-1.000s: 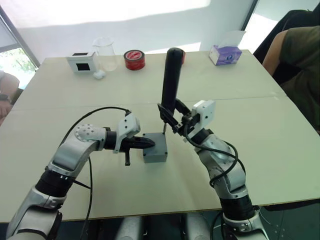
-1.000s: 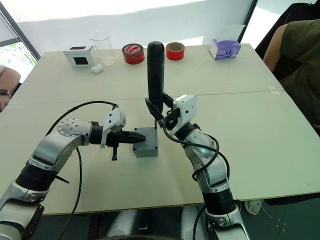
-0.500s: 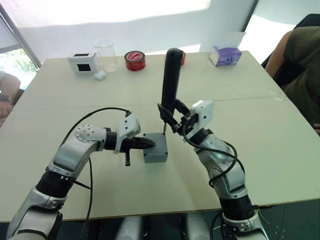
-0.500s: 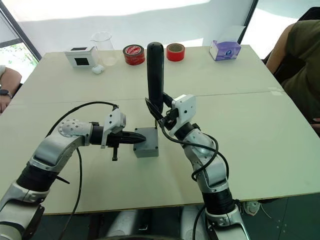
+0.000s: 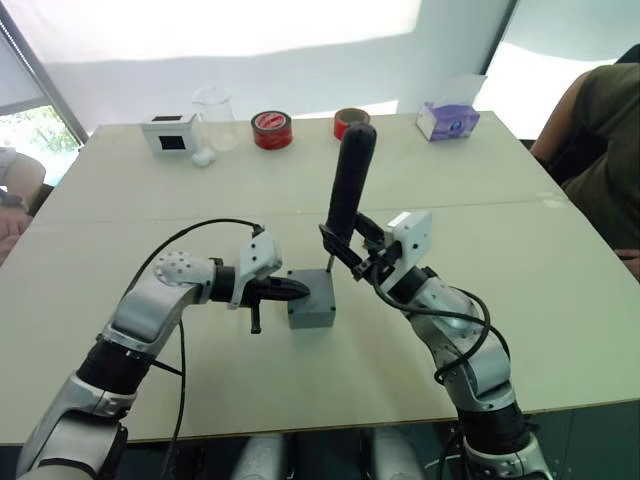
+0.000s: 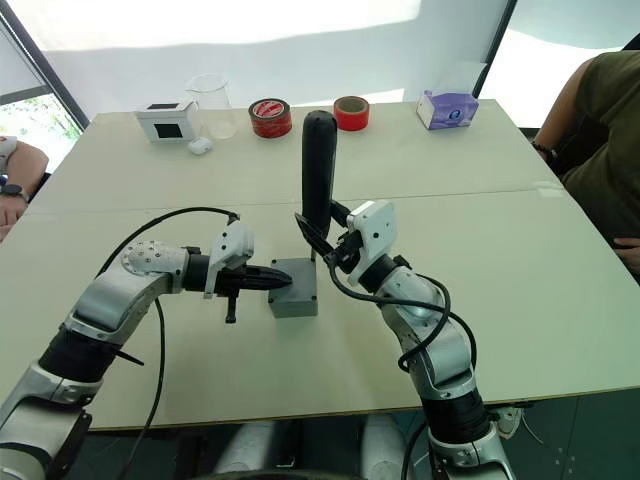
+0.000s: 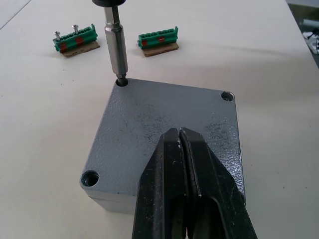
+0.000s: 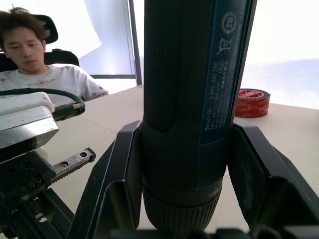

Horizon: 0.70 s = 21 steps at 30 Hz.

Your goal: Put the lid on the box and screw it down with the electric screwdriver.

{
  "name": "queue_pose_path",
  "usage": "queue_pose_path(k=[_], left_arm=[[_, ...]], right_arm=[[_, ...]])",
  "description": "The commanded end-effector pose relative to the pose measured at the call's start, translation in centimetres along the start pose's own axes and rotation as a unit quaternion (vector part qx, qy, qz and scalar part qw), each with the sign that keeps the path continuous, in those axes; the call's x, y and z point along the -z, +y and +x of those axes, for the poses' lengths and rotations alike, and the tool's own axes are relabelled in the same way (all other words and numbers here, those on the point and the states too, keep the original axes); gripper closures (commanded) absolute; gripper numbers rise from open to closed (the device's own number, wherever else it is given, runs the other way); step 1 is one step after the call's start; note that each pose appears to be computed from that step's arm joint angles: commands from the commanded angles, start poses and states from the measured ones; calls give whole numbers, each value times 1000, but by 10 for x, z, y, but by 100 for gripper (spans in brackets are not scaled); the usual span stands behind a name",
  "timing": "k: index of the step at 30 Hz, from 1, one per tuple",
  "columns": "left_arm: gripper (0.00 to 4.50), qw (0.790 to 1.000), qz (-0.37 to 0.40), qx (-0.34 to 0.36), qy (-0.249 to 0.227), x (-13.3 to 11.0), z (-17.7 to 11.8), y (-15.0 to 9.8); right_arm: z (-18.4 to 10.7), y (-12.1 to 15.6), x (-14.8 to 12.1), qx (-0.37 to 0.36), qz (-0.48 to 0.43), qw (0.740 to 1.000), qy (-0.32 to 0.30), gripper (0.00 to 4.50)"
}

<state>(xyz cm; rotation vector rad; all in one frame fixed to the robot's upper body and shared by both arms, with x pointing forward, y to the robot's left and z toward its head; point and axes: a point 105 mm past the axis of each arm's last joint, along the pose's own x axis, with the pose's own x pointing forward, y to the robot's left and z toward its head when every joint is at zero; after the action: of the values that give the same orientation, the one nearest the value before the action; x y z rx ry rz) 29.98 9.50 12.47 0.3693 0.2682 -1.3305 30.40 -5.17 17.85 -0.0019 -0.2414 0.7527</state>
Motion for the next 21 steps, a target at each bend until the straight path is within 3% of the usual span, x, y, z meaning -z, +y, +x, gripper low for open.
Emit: queue_pose_path(k=[1, 17, 21], left_arm=[[450, 999, -21, 1, 39, 22, 2, -2], [450, 999, -32, 1, 36, 23, 3, -6], [450, 999, -32, 1, 36, 25, 4, -5]], right_arm=[[-8, -1, 38, 1, 11, 996, 83, 268], [-9, -8, 54, -14, 8, 989, 144, 268], [-11, -14, 63, 20, 47, 987, 154, 268]])
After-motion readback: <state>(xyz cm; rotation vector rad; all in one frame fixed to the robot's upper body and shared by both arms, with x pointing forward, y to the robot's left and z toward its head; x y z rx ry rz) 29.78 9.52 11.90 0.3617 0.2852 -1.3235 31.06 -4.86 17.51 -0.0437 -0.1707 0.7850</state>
